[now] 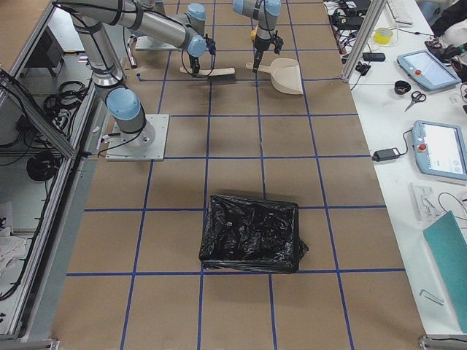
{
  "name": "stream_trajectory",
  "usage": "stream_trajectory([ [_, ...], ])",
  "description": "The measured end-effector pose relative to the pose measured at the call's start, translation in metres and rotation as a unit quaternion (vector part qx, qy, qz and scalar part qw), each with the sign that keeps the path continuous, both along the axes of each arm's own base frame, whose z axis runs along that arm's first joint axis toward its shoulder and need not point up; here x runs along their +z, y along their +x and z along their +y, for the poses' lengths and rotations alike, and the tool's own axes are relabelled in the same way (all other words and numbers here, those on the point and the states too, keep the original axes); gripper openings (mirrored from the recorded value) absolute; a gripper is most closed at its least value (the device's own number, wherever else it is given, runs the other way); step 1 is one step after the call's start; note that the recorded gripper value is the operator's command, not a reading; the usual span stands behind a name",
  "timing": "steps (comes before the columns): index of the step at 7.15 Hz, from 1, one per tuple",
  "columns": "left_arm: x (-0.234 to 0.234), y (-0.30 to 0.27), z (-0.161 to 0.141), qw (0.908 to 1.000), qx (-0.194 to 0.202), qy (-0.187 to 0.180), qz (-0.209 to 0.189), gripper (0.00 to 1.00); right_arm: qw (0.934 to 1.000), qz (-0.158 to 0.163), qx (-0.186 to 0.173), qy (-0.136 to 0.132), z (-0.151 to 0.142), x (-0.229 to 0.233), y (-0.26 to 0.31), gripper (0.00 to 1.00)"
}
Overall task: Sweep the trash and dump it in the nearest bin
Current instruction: 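Close the left gripper on the dustpan handle while the right gripper grasps the brush, then lift the dustpan with the left gripper and set it beside the trash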
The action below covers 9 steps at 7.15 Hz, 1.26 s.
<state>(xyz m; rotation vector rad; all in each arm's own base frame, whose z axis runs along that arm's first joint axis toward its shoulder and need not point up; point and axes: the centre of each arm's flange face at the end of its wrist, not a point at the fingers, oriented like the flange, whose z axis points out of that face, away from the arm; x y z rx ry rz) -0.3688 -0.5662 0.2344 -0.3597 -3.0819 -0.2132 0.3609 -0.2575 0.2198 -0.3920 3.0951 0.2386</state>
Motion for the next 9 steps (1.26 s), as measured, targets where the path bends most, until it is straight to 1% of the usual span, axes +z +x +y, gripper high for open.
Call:
stream_trajectory([
  [1, -0.002, 0.000, 0.001, 1.0000, 0.001, 0.002, -0.001, 0.19, 1.0000, 0.000, -0.003, -0.001, 0.000, 0.001, 0.000, 0.02],
  [2, -0.003, 0.000, 0.002, 1.0000, 0.003, 0.003, -0.002, 0.00, 1.0000, 0.000, -0.005, -0.002, 0.000, 0.001, 0.000, 0.00],
  [4, -0.001, 0.000, 0.002, 1.0000, 0.005, 0.001, -0.001, 0.00, 0.9999, 0.002, -0.012, -0.002, -0.001, 0.001, 0.000, 0.00],
  [6, 0.007, -0.001, -0.002, 0.9999, 0.005, -0.011, 0.003, 0.00, 0.9999, 0.001, -0.014, -0.004, -0.003, 0.002, 0.002, 0.00],
  [7, 0.021, 0.001, -0.007, 0.9996, -0.002, -0.026, 0.008, 0.00, 0.9999, 0.001, -0.014, -0.005, -0.005, 0.004, 0.003, 0.00],
  [8, 0.043, 0.010, -0.019, 0.9987, -0.010, -0.049, 0.009, 0.00, 0.9999, 0.000, -0.015, -0.006, -0.007, 0.006, 0.003, 0.00],
  [9, 0.066, 0.034, -0.038, 0.9974, -0.014, -0.070, 0.006, 0.00, 0.9998, 0.000, -0.017, -0.007, -0.009, 0.008, 0.003, 0.00],
])
